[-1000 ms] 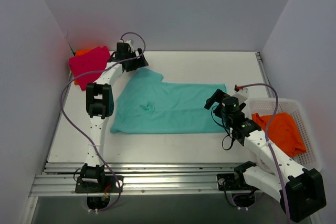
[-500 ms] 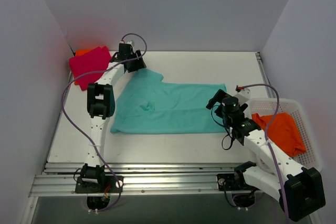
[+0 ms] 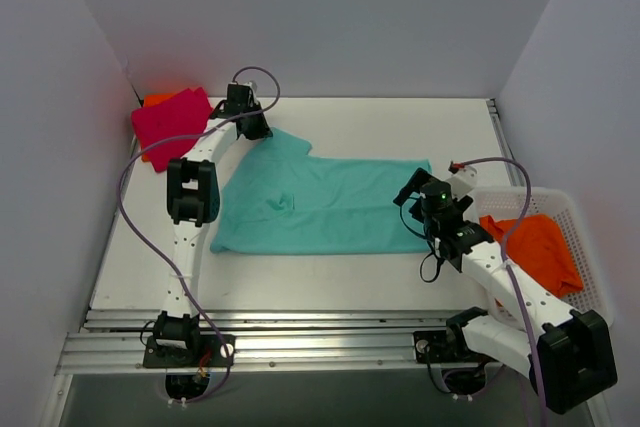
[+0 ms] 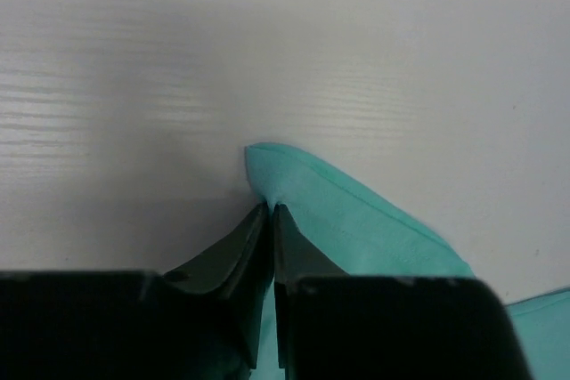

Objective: Fold and stack the t-shirts
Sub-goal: Grap the side of the flattened tshirt furthest away from the robot with both arms

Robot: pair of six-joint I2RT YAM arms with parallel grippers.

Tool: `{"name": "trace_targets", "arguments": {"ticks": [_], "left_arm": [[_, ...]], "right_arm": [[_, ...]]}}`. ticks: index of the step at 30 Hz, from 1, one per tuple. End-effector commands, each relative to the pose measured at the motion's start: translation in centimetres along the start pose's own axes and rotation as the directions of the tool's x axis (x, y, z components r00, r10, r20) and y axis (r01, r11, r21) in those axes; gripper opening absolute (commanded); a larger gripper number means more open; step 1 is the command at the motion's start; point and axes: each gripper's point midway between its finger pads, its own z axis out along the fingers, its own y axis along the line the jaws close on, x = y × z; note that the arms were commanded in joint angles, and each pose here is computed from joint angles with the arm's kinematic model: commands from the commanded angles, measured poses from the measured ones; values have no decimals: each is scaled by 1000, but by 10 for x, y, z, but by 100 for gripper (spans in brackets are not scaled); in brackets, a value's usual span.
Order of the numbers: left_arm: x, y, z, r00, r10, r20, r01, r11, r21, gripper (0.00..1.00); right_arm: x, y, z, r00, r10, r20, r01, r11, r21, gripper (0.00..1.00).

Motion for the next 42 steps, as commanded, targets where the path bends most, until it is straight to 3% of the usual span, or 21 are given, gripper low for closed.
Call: {"name": "trace_targets", "arguments": {"ticks": [1, 4, 10, 17, 36, 39, 42], "left_arm": [[44, 21, 12, 990, -22, -140, 15, 999, -51, 14], [43, 21, 11, 991, -21, -135, 15, 999, -51, 3], [43, 20, 11, 991, -14, -132, 7, 999, -51, 2], [45, 21, 11, 991, -19, -135, 13, 999, -47, 2], [43, 21, 11, 992, -19, -124, 13, 999, -49, 2], [44, 21, 10, 992, -19, -126, 13, 999, -49, 2], [43, 21, 10, 992, -20, -124, 14, 999, -49, 2]], "right_arm": [[-16, 4, 9, 998, 36, 49, -37, 999, 27, 100], [-20, 12, 25, 997, 48, 65, -50, 998, 40, 100], [-34, 28, 89, 996, 46, 73, -55, 990, 127, 99], [-36, -21, 172, 995, 94, 19, -96, 956, 276, 98], [-18, -14, 234, 992, 117, -50, -102, 966, 236, 88], [-18, -13, 237, 992, 111, -55, -96, 968, 230, 78], [-15, -13, 237, 992, 111, -63, -94, 969, 229, 50]]}}
